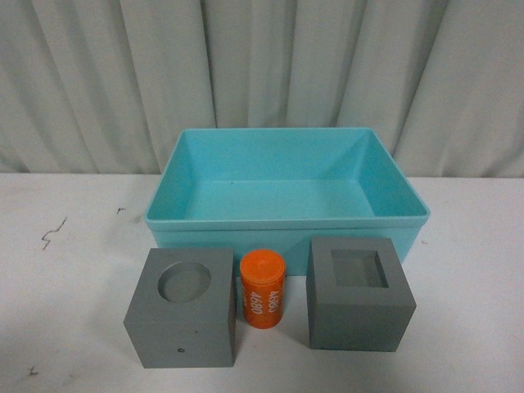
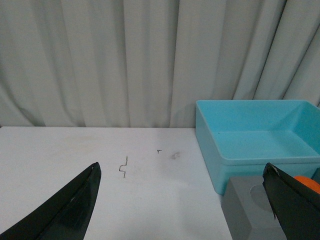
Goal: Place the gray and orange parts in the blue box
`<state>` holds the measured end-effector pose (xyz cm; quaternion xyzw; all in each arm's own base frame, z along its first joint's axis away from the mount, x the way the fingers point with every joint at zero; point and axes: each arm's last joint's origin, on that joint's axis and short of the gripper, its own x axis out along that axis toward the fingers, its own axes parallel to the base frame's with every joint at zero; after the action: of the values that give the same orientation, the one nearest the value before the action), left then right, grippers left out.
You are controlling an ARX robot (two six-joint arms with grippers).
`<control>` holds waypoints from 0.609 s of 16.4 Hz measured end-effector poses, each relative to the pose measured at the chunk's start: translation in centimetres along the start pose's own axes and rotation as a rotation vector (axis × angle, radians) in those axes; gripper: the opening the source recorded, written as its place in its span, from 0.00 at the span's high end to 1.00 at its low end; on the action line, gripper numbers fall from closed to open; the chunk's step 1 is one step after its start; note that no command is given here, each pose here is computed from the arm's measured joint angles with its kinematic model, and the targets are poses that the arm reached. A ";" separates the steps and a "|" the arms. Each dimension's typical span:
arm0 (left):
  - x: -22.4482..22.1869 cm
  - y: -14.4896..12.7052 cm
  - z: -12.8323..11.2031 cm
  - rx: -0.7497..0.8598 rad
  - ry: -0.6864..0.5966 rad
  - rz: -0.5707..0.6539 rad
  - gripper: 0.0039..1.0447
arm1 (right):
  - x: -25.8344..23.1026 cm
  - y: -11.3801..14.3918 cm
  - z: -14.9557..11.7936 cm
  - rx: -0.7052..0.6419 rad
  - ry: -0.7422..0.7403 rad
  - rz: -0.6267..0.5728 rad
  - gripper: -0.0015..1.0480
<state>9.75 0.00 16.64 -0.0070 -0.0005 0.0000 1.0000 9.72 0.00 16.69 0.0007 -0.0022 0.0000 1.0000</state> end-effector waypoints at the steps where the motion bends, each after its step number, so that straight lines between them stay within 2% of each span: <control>1: 0.0 0.0 0.0 0.000 0.000 0.000 0.06 | 0.0 0.0 0.0 0.000 0.000 0.000 0.06; 10: 0.0 0.0 0.0 0.000 0.000 0.000 0.06 | 0.0 0.0 0.0 0.000 0.000 0.000 0.06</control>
<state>9.75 0.00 16.64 -0.0070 -0.0005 0.0000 1.0000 9.72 0.00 16.70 0.0007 -0.0024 0.0000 1.0000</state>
